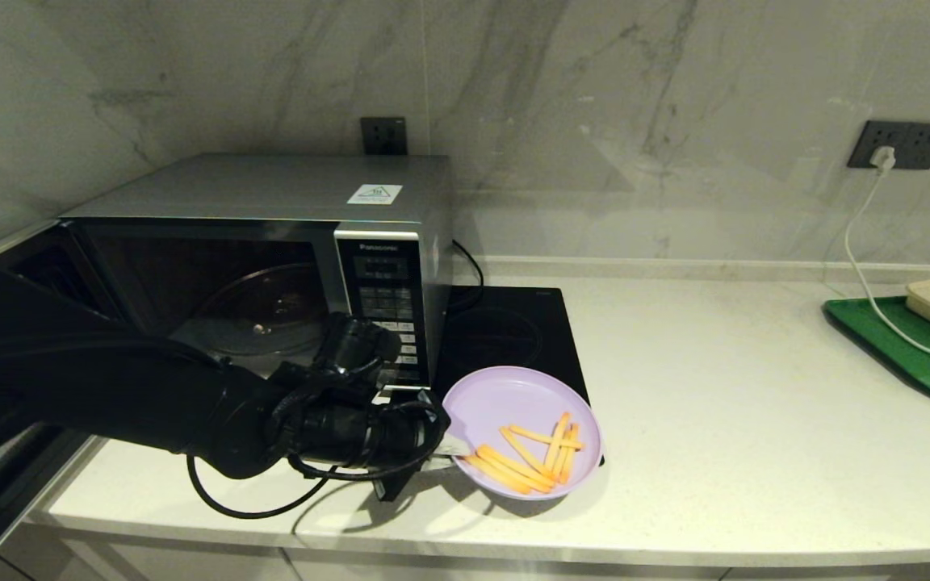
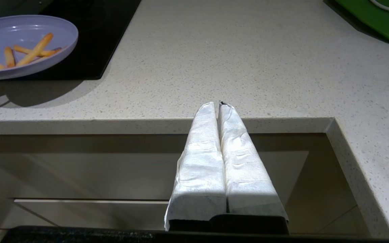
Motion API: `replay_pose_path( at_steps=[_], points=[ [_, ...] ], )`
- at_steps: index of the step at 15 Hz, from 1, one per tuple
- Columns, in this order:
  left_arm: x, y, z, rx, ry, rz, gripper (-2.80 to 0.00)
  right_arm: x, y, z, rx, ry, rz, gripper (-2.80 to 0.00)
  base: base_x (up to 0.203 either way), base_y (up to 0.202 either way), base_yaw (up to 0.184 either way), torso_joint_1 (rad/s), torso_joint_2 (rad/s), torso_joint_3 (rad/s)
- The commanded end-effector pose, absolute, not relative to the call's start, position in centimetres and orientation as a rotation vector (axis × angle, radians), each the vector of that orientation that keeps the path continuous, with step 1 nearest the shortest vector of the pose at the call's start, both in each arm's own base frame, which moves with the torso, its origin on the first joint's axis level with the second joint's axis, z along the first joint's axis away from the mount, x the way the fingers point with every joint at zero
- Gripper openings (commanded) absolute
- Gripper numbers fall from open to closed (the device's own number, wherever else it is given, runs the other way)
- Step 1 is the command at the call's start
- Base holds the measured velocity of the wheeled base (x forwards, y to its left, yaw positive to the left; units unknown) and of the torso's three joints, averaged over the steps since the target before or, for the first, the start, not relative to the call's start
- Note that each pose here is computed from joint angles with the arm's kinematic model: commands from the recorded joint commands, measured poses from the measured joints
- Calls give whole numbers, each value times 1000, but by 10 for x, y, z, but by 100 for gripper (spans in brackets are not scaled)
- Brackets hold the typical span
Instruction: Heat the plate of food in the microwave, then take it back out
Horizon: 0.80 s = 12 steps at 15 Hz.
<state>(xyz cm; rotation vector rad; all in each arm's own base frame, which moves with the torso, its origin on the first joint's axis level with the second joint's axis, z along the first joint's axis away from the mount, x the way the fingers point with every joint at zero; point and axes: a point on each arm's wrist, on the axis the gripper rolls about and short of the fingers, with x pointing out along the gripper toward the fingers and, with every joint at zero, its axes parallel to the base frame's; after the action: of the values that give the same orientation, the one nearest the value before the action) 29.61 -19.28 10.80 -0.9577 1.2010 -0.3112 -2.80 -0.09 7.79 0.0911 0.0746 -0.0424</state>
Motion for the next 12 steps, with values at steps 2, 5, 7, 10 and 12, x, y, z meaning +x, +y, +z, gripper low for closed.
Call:
replay_pose_path(
  at_steps=[2,5,7,10,12],
  points=[
    [301,-197,98,-940,1202,-277,-280,-28,-1,78,92,76,-43,-280,0,0,0,0,0,0],
    [303,-199,95,-913,1197,-255,-280,-28,-1,78,92,76,-42,-280,0,0,0,0,0,0],
    [305,-200,94,-905,1198,-241,-280,-28,-1,78,92,76,-42,-280,0,0,0,0,0,0],
    [306,-205,95,-888,1202,-227,-280,-28,-1,78,92,76,-42,-280,0,0,0,0,0,0],
    [311,-209,90,-872,1203,-193,-280,-28,-1,78,92,76,-42,-280,0,0,0,0,0,0]
  ],
)
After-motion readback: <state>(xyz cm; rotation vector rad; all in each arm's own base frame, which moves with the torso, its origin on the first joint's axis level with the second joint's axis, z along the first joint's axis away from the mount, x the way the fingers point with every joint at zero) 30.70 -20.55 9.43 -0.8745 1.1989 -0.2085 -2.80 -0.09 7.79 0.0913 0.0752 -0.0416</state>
